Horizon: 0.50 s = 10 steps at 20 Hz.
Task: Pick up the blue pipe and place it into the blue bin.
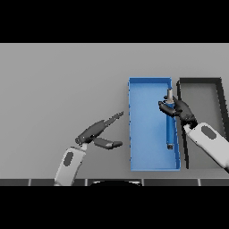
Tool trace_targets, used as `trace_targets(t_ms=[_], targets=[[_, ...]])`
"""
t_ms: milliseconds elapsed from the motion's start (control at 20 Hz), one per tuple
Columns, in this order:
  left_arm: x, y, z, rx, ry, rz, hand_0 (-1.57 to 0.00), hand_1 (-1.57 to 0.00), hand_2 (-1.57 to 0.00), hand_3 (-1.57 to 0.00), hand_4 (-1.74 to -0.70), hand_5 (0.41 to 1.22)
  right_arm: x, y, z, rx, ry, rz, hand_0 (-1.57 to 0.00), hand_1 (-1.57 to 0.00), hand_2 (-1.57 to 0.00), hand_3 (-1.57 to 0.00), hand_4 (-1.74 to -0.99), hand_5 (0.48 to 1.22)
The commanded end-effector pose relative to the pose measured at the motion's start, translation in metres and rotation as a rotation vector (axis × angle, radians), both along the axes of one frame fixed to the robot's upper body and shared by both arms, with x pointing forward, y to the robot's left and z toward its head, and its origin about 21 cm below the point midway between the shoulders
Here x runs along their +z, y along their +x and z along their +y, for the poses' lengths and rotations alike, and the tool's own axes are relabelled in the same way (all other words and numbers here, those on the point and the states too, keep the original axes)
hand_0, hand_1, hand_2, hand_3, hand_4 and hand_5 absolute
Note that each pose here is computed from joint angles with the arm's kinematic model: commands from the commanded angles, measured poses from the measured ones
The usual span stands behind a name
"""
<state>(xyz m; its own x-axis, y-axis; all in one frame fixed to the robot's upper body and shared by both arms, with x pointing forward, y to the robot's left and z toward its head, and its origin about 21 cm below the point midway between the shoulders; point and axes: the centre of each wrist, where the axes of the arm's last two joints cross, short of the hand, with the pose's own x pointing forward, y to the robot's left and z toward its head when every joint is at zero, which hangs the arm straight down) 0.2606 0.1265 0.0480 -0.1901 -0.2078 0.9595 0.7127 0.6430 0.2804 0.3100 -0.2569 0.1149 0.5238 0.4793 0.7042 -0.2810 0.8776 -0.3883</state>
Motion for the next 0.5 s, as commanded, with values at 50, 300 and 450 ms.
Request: trace_targets(t_ms=[50, 300, 450], targets=[[0.0005, -0.0002, -0.0042, 0.003, 0.009, 0.003, 0.0, 0.0, 0.0, 0.0, -0.89, 0.426, -0.0025, 0.0002, 0.0051, 0.032, -0.055, 0.031, -0.12, -0.11, -0.11, -0.07, -1.078, 0.898], [-0.0035, -0.0012, -0.004, 0.008, 0.012, 0.004, 0.0, 0.0, 0.0, 0.0, -0.89, 0.428, -0.0002, 0.0025, 0.006, 0.068, -0.132, 0.049, -0.04, -0.04, -0.04, -0.02, -1.046, 0.759], [-0.0026, -0.0018, -0.0034, 0.005, 0.01, 0.0, 0.0, 0.0, 0.0, 0.0, -0.89, 0.429, -0.0033, 0.0029, 0.0075, 0.076, -0.137, 0.053, -0.02, -0.02, -0.02, -0.01, -1.033, 0.696]])
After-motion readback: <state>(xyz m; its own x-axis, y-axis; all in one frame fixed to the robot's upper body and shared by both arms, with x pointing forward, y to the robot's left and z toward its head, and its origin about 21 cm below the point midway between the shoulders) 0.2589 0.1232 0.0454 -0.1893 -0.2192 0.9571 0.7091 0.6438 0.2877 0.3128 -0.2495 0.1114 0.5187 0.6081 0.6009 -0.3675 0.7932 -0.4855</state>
